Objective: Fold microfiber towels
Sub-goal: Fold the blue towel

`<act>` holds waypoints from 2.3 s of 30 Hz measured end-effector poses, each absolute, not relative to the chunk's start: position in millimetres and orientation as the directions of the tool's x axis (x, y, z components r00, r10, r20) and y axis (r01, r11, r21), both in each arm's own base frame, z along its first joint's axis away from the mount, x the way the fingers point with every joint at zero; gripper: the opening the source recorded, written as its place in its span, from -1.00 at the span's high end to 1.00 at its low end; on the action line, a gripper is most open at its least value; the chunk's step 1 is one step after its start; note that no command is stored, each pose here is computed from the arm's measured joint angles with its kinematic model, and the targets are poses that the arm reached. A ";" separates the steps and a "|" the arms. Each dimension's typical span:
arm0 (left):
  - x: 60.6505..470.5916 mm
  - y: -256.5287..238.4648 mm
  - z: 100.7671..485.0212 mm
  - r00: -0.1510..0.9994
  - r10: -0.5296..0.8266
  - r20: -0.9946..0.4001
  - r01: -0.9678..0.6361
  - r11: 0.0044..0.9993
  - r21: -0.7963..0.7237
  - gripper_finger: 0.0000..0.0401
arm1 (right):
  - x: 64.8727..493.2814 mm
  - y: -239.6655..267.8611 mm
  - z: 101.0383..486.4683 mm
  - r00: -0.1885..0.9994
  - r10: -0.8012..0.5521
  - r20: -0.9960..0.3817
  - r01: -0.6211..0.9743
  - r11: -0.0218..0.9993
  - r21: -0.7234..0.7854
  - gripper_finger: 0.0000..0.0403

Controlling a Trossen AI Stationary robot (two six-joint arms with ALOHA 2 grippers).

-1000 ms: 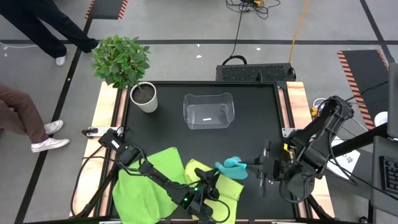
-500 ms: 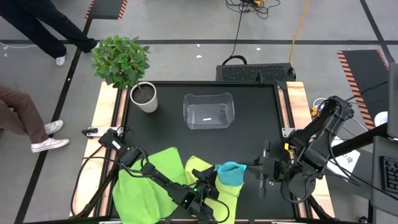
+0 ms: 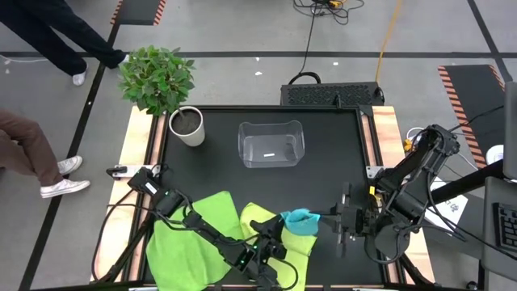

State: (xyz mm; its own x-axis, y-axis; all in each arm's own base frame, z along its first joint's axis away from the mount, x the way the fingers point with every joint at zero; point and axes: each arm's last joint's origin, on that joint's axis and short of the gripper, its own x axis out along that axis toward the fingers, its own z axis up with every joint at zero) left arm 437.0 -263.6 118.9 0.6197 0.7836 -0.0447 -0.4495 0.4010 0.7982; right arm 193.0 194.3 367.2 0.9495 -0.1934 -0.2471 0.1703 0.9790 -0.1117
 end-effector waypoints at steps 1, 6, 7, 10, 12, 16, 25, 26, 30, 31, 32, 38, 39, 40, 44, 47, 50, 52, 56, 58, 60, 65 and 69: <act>437.1 -264.4 119.8 0.621 0.783 -0.044 -0.447 0.399 0.800 0.25 | 193.0 194.2 367.1 0.949 -0.194 -0.248 0.170 0.979 -0.113 1.00; 437.0 -269.8 124.6 0.629 0.777 -0.037 -0.453 0.404 0.795 0.25 | 192.9 194.1 366.9 0.949 -0.194 -0.249 0.170 0.979 -0.115 1.00; 436.6 -271.3 125.8 0.630 0.776 -0.034 -0.455 0.404 0.793 0.25 | 192.9 194.1 366.9 0.949 -0.194 -0.249 0.170 0.979 -0.116 1.00; 435.1 -277.1 130.0 0.639 0.768 -0.030 -0.453 0.408 0.793 0.25 | 192.9 194.1 366.8 0.949 -0.194 -0.250 0.170 0.979 -0.117 1.00; 434.6 -279.6 132.3 0.643 0.765 -0.027 -0.451 0.407 0.794 0.25 | 192.8 194.0 366.7 0.948 -0.194 -0.251 0.169 0.978 -0.118 1.00; 433.0 -282.7 135.1 0.642 0.767 -0.021 -0.457 0.404 0.792 0.26 | 192.8 194.0 366.5 0.948 -0.195 -0.251 0.169 0.978 -0.120 1.00; 433.8 -282.3 134.5 0.655 0.755 -0.028 -0.441 0.412 0.797 0.26 | 192.8 194.1 366.8 0.949 -0.194 -0.250 0.168 0.978 -0.121 1.00; 434.7 -281.5 134.4 0.662 0.749 -0.032 -0.436 0.420 0.796 0.26 | 192.9 194.1 366.6 0.948 -0.194 -0.250 0.168 0.978 -0.121 1.00; 438.7 -278.4 133.7 0.700 0.712 -0.054 -0.422 0.474 0.773 0.26 | 193.2 194.5 367.4 0.950 -0.192 -0.245 0.166 0.978 -0.124 1.00; 439.7 -277.1 133.4 0.701 0.711 -0.057 -0.422 0.477 0.771 0.26 | 193.3 194.6 367.8 0.951 -0.191 -0.243 0.166 0.979 -0.122 1.00; 440.6 -275.7 133.1 0.700 0.712 -0.057 -0.423 0.478 0.770 0.26 | 193.3 194.6 367.9 0.951 -0.191 -0.242 0.166 0.979 -0.121 1.00; 444.3 -270.4 131.4 0.703 0.708 -0.065 -0.414 0.482 0.773 0.27 | 193.3 194.6 367.9 0.951 -0.191 -0.242 0.165 0.978 -0.125 1.00; 444.5 -270.0 131.4 0.702 0.709 -0.065 -0.414 0.481 0.773 0.30 | 193.3 194.6 367.9 0.951 -0.191 -0.242 0.165 0.978 -0.125 1.00; 444.5 -270.0 131.4 0.702 0.709 -0.065 -0.410 0.477 0.777 0.35 | 193.3 194.6 367.8 0.951 -0.191 -0.242 0.165 0.978 -0.125 1.00; 443.4 -272.6 130.8 0.715 0.696 -0.070 -0.376 0.466 0.801 0.76 | 193.1 194.4 367.4 0.950 -0.192 -0.246 0.164 0.978 -0.131 1.00; 438.7 -281.1 133.0 0.730 0.680 -0.067 -0.355 0.462 0.813 0.94 | 192.8 194.0 366.4 0.948 -0.195 -0.252 0.164 0.976 -0.140 1.00; 428.4 -292.7 148.5 0.716 0.697 -0.041 -0.375 0.434 0.819 0.97 | 192.0 193.1 364.2 0.943 -0.201 -0.265 0.167 0.975 -0.147 1.00; 420.2 -299.6 165.8 0.704 0.710 -0.026 -0.397 0.424 0.814 0.98 | 191.3 192.2 362.4 0.939 -0.206 -0.277 0.171 0.974 -0.146 1.00; 405.8 -309.7 190.4 0.702 0.712 -0.016 -0.403 0.415 0.815 0.98 | 190.0 190.9 359.4 0.931 -0.214 -0.296 0.178 0.974 -0.143 1.00; 400.3 -309.9 200.9 0.684 0.729 -0.009 -0.407 0.392 0.825 0.98 | 189.4 190.1 358.2 0.927 -0.218 -0.304 0.184 0.973 -0.139 1.00; 396.7 -305.8 211.6 0.666 0.746 -0.004 -0.414 0.374 0.830 0.99 | 188.6 189.4 356.7 0.923 -0.223 -0.313 0.187 0.972 -0.139 1.00; 387.9 -285.5 217.3 0.643 0.766 -0.002 -0.411 0.348 0.843 0.99 | 186.0 186.1 351.6 0.906 -0.245 -0.345 0.203 0.967 -0.154 1.00; 374.7 -253.7 220.6 0.641 0.765 -0.065 -0.420 0.420 0.804 0.99 | 181.4 179.6 345.2 0.878 -0.311 -0.363 0.257 0.948 -0.190 1.00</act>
